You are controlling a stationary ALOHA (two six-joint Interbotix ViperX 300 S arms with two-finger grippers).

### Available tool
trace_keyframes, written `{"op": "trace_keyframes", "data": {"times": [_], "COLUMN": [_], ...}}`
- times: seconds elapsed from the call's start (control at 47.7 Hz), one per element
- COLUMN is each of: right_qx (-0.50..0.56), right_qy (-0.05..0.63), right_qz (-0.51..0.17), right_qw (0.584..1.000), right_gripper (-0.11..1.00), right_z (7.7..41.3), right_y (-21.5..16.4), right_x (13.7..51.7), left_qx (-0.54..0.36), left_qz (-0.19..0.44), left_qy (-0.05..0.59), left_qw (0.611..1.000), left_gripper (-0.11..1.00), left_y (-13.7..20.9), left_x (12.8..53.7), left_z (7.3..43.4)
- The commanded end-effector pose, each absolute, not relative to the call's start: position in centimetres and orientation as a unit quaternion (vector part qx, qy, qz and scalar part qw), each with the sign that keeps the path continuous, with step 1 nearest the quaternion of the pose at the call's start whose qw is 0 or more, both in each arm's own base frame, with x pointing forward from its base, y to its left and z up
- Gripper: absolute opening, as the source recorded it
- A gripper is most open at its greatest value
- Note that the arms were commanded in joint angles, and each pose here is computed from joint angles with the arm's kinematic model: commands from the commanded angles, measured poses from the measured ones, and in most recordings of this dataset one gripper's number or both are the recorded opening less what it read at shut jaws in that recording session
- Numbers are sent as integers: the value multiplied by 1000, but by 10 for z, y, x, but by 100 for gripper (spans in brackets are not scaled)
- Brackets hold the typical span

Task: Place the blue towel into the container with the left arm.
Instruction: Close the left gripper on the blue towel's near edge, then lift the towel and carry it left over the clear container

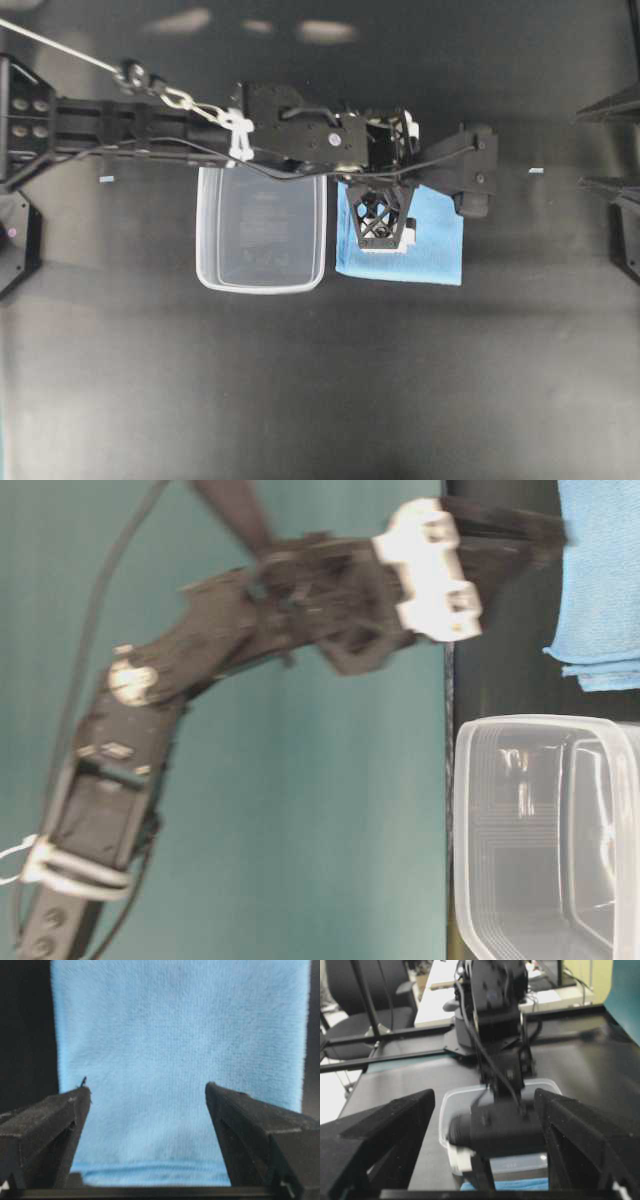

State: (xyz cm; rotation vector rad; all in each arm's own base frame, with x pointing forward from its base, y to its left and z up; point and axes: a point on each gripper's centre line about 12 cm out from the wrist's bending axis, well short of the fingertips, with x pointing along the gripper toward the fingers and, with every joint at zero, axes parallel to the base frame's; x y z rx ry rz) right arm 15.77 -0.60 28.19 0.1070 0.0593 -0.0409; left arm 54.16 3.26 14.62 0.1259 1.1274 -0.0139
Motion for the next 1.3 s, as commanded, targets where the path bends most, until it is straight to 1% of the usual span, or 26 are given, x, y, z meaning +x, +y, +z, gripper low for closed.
{"op": "trace_keyframes", "data": {"times": [0.0, 0.356, 0.524, 0.608, 0.65, 0.734, 0.901, 0.922, 0.964, 1.153, 1.279], "right_qx": [56, 64, 73, 76, 76, 79, 79, 79, 79, 79, 79], "right_qy": [23, 25, 28, 26, 25, 24, 24, 24, 24, 23, 23], "right_qz": [-20, -21, -22, -22, -22, -22, -22, -21, -21, -21, -21], "right_qw": [998, 997, 997, 997, 997, 996, 996, 996, 996, 996, 996], "right_gripper": [78, 78, 78, 77, 77, 77, 77, 77, 77, 77, 77], "right_z": [288, 286, 285, 286, 286, 287, 287, 287, 287, 288, 287], "right_y": [-6, -6, -6, -6, -6, -6, -6, -6, -6, -6, -6], "right_x": [159, 159, 160, 160, 159, 159, 159, 159, 159, 159, 159], "left_qx": [65, 71, 72, 72, 72, 72, 74, 75, 77, 83, 90], "left_qz": [-9, -22, -26, -27, -28, -28, -24, -25, -25, -26, -32], "left_qy": [522, 551, 560, 570, 574, 573, 544, 541, 534, 492, 448], "left_qw": [850, 831, 825, 818, 815, 816, 835, 837, 842, 866, 889], "left_gripper": [89, 89, 88, 85, 81, 64, 17, 12, 6, 6, 6], "left_y": [29, 17, 13, 13, 13, 12, 14, 14, 14, 9, -3], "left_x": [547, 546, 542, 536, 534, 531, 534, 534, 534, 528, 517], "left_z": [146, 102, 93, 89, 88, 92, 127, 131, 139, 195, 248]}}
